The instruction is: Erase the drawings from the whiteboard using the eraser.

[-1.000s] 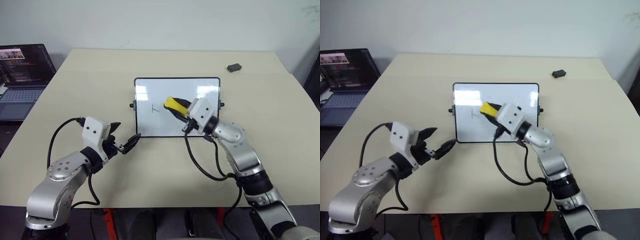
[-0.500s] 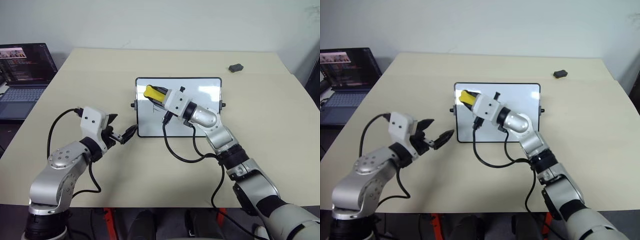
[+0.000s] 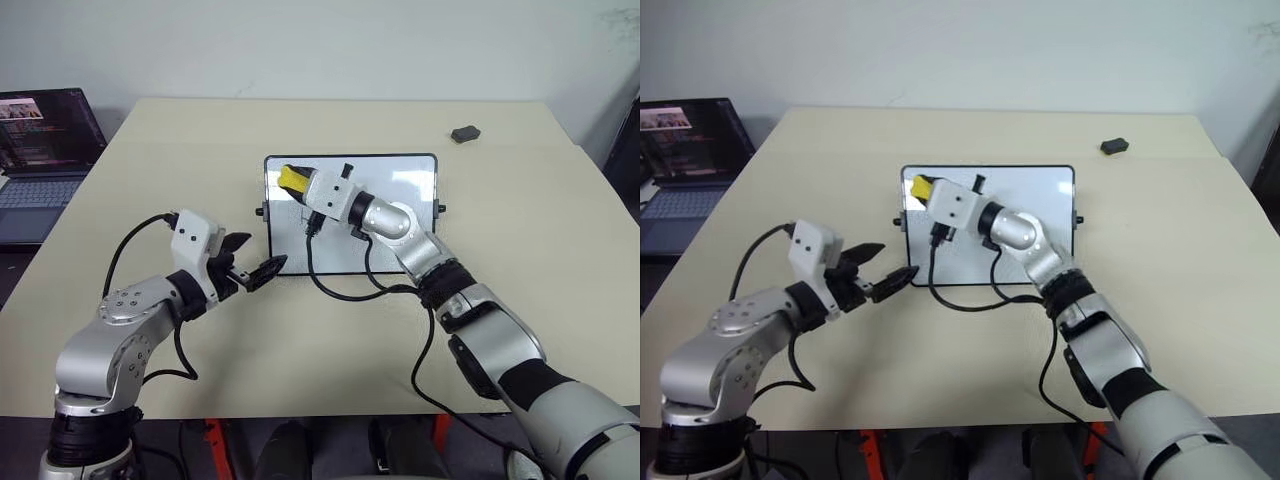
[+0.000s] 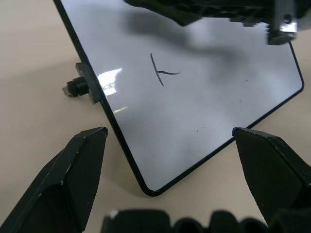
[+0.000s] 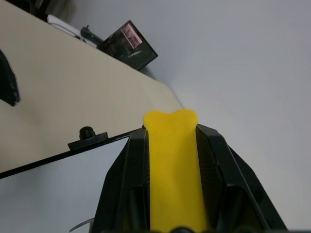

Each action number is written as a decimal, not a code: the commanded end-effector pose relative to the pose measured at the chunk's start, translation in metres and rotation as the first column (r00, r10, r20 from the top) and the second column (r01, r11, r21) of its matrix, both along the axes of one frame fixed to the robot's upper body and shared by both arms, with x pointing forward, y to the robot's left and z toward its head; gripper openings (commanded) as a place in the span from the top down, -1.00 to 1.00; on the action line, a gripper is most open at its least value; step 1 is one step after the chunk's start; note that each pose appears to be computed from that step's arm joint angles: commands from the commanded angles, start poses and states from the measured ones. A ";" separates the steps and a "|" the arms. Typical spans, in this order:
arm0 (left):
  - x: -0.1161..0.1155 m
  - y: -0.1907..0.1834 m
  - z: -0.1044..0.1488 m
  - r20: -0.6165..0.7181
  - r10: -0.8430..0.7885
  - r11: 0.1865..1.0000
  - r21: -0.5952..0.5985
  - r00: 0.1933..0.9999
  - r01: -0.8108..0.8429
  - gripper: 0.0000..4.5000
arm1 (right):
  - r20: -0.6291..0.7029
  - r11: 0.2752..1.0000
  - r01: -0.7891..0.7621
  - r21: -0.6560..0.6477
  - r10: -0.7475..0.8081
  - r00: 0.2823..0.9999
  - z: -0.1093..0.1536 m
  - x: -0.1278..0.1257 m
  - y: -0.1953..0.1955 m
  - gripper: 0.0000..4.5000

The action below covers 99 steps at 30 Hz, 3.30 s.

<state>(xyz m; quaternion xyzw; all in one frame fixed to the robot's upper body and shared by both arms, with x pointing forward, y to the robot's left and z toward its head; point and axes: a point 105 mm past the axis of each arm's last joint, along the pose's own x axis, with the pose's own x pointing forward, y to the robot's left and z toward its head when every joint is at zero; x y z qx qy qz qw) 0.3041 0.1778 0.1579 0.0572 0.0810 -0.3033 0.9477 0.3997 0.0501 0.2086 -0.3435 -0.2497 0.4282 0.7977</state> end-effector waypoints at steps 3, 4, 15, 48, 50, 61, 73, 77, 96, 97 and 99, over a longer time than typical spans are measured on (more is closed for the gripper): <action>-0.003 -0.008 0.013 0.045 -0.039 0.999 0.014 0.998 0.038 -1.00 | -0.099 0.998 0.027 -0.061 -0.033 0.995 -0.023 0.008 0.004 0.56; -0.003 -0.008 0.013 0.046 -0.039 0.999 0.016 0.998 0.039 -1.00 | -0.123 0.996 0.033 -0.086 -0.043 0.991 -0.032 0.009 0.002 0.56; -0.003 -0.009 0.015 0.055 -0.045 0.999 0.019 0.997 0.044 -1.00 | -0.364 0.952 -0.011 -0.306 -0.107 0.925 -0.116 -0.001 -0.029 0.56; -0.010 -0.006 0.003 0.043 -0.079 0.996 0.045 0.996 0.077 -1.00 | -0.159 0.989 0.117 -0.088 -0.130 0.979 -0.038 0.022 -0.042 0.56; -0.010 -0.007 0.004 0.046 -0.082 0.996 0.043 0.996 0.080 -1.00 | -0.198 0.985 0.092 -0.149 -0.121 0.973 -0.064 0.017 -0.043 0.56; -0.008 -0.012 0.008 0.060 -0.114 0.993 0.033 0.992 0.112 -1.00 | -0.251 0.960 0.093 -0.263 -0.161 0.955 -0.116 0.006 -0.066 0.56; -0.019 -0.041 0.020 0.151 -0.284 0.959 0.026 0.947 0.284 -1.00 | -0.309 0.941 0.288 0.180 -0.224 0.924 -0.031 -0.013 -0.114 0.56; -0.025 -0.054 0.026 0.177 -0.352 0.934 0.005 0.919 0.357 -1.00 | -0.408 0.857 0.468 0.215 -0.357 0.840 -0.031 -0.033 -0.167 0.56; -0.066 -0.083 0.003 0.058 -0.710 0.705 0.065 0.702 0.707 -1.00 | -0.723 0.436 0.900 -0.019 -0.627 0.289 -0.117 -0.082 -0.272 0.56; -0.067 -0.083 0.002 0.056 -0.715 0.699 0.068 0.697 0.711 -1.00 | -0.731 0.406 0.913 -0.022 -0.630 0.263 -0.119 -0.083 -0.278 0.56; -0.069 -0.082 0.002 0.053 -0.719 0.695 0.071 0.693 0.716 -1.00 | -0.738 0.362 0.932 -0.023 -0.635 0.228 -0.120 -0.087 -0.289 0.56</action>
